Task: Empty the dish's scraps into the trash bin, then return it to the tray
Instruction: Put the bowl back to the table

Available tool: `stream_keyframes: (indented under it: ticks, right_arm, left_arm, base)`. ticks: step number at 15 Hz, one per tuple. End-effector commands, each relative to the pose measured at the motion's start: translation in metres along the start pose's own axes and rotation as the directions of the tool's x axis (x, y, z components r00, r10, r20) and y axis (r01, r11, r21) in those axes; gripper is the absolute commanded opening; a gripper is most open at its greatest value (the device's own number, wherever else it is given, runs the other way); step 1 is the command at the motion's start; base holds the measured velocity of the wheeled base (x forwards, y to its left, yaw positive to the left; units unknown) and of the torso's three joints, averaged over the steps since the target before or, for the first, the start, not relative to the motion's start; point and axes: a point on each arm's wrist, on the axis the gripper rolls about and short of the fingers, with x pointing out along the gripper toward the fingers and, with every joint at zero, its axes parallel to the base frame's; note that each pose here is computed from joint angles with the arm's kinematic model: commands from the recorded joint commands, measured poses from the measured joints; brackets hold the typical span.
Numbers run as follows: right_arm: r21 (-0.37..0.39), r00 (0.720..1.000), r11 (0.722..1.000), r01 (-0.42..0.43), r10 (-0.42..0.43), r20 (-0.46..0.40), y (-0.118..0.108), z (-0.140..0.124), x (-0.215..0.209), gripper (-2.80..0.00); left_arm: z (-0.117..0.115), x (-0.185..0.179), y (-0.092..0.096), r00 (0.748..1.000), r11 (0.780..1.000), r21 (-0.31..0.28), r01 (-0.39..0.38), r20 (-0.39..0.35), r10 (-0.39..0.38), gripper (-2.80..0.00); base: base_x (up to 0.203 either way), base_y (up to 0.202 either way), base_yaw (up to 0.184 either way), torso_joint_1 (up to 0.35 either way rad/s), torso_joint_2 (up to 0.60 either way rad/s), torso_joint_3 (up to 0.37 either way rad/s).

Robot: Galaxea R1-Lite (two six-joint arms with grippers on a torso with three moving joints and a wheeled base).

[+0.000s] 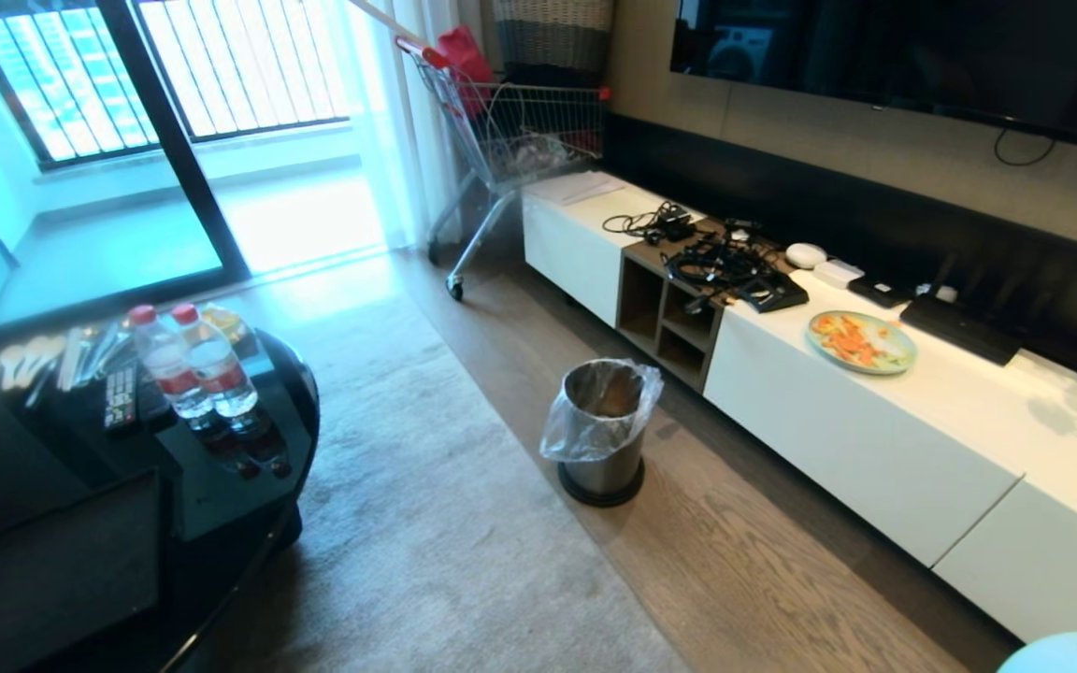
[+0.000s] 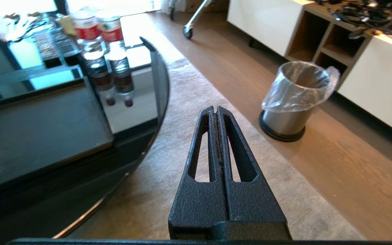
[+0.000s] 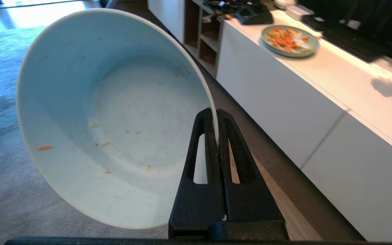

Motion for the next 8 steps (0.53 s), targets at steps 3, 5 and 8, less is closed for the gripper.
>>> stream_keyframes:
  ticks: [3,5,8]
  right_arm:
    - [-0.001,1.000,1.000,-0.001,0.001,0.000,0.0000,0.0001,0.0000,-2.80]
    - [-0.001,1.000,1.000,-0.001,0.001,0.001,0.0000,0.0001,0.0000,-2.80]
    - [-0.001,1.000,1.000,-0.003,0.003,-0.001,0.0000,0.0001,0.0001,-2.80]
  left_arm:
    - [0.0000,0.0000,0.0000,1.000,1.000,-0.001,0.000,0.000,0.000,-2.80]
    - [0.0001,0.0000,0.0000,1.000,1.000,-0.001,0.000,0.002,0.000,-2.80]
    - [0.0000,0.0000,0.0000,1.000,1.000,-0.001,0.000,0.000,0.000,-2.80]
  base:
    - [-0.003,-0.007,0.144,-0.001,0.00,0.001]
    - [-0.003,-0.009,0.165,0.000,0.00,0.003]
    - [-0.002,-0.010,0.166,0.002,0.00,0.002]
